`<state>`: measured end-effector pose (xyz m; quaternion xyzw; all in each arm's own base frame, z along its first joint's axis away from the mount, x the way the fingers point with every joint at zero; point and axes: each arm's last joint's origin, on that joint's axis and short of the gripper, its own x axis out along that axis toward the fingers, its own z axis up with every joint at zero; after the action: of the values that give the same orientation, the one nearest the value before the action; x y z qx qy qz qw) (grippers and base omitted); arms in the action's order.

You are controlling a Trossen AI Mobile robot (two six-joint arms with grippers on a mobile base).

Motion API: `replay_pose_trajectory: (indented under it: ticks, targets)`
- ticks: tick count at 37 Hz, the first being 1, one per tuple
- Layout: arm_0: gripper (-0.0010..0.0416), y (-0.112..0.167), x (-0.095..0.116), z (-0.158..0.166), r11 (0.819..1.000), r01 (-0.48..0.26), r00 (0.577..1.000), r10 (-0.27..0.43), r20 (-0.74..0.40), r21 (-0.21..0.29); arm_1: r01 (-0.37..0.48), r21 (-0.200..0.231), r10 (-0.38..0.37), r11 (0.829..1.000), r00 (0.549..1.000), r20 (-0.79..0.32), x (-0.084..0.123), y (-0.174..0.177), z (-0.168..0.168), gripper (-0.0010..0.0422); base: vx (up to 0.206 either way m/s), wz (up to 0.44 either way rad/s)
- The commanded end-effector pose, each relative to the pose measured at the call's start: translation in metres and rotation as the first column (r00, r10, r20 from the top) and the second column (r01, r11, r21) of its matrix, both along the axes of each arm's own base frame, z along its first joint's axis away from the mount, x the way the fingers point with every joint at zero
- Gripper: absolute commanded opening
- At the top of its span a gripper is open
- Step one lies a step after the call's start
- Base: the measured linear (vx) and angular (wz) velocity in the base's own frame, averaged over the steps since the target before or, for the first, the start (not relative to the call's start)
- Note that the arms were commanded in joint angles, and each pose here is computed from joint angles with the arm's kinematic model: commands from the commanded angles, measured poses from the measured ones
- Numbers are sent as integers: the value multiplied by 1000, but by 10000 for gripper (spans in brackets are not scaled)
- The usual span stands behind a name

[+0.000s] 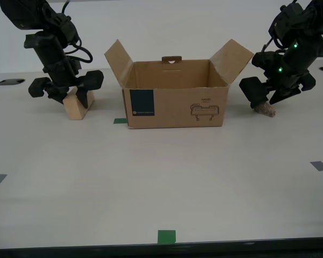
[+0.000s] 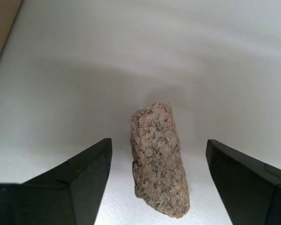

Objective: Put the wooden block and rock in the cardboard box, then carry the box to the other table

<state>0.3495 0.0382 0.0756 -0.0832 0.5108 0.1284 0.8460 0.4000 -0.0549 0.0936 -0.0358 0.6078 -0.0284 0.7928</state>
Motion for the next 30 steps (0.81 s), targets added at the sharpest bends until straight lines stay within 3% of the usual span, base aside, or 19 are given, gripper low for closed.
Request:
replay_pose_trajectory:
  ticks: [1,17,28,30]
  targets:
    - [247,0,0,-5,1000,-2,1000,2,-15,-1,0,1,0,1000,1000,1,0,0,0,0,0,0]
    - [131,1,2,-9,1000,-3,1000,3,-24,-2,3,-9,-4,1000,1000,-10,-1,0,0,0,0,0]
    - [-6,1,2,-9,1000,-2,1000,2,-24,-1,3,-8,-3,1000,1000,-9,-1,0,1,-1,0,0]
    - [3,1,2,-9,1000,5,1000,-5,-24,-9,3,-9,-3,1000,1000,-7,0,0,1,-1,0,0]
